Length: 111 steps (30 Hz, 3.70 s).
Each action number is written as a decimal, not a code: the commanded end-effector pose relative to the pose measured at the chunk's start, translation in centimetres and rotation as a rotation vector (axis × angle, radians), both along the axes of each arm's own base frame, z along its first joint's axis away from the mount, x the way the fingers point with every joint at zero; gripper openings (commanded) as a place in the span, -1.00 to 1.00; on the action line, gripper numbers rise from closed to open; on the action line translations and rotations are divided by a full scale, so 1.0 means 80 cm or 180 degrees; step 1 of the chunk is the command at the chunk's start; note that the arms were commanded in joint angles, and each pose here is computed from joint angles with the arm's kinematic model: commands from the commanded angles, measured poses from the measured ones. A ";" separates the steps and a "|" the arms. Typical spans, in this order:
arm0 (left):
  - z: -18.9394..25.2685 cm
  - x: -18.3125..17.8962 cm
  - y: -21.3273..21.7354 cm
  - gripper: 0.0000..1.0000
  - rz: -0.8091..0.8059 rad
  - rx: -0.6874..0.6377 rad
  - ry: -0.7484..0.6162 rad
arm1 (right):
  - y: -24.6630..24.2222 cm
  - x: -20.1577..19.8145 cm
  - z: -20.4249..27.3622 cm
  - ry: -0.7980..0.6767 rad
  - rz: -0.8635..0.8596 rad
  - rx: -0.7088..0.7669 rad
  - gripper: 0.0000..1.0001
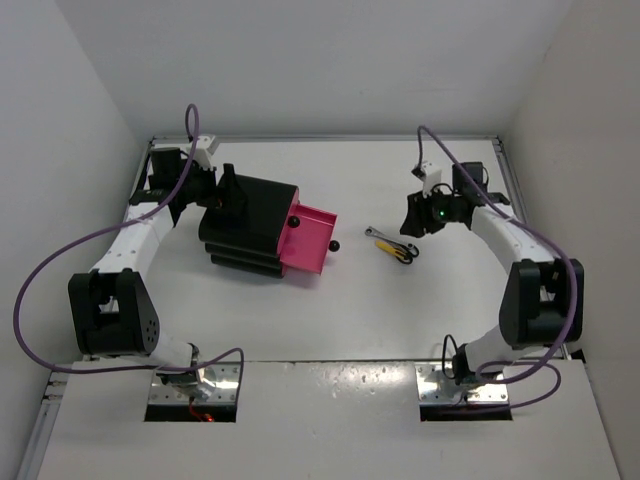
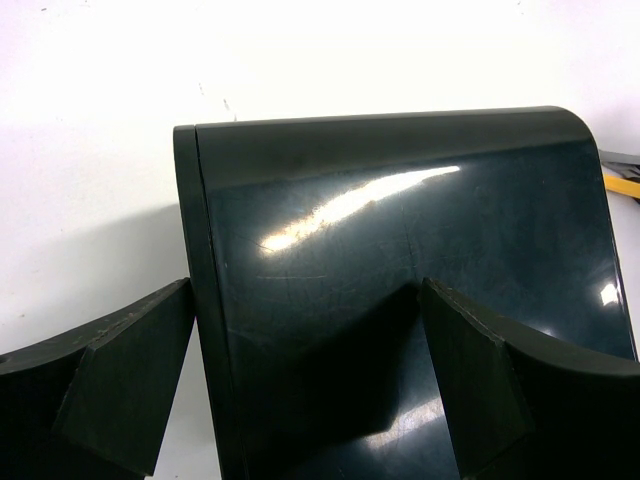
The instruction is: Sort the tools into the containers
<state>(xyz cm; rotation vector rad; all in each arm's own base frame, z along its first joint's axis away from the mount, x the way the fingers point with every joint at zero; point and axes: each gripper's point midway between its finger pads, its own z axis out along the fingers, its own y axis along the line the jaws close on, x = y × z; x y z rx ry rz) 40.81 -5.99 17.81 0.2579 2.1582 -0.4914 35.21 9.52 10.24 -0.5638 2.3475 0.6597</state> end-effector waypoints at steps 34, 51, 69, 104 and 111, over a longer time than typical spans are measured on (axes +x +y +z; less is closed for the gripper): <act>-0.120 -0.072 0.019 0.95 0.0039 0.0354 0.1172 | 0.043 0.008 -0.098 0.0024 0.0921 -0.1064 0.08; -0.123 -0.072 0.021 0.95 0.0058 0.0376 0.1174 | 0.036 0.019 -0.114 0.0136 0.0878 -0.1130 -0.13; -0.131 -0.076 0.021 0.95 0.0054 0.0374 0.1232 | 0.016 0.034 -0.122 0.0030 0.0650 -0.1339 0.54; -0.134 -0.077 0.019 0.95 0.0033 0.0350 0.1259 | 0.049 0.000 -0.123 -0.0008 0.1145 -0.1435 -0.02; -0.138 -0.077 0.019 0.95 0.0032 0.0349 0.1288 | 0.046 0.003 -0.137 0.0077 0.1138 -0.1505 -0.02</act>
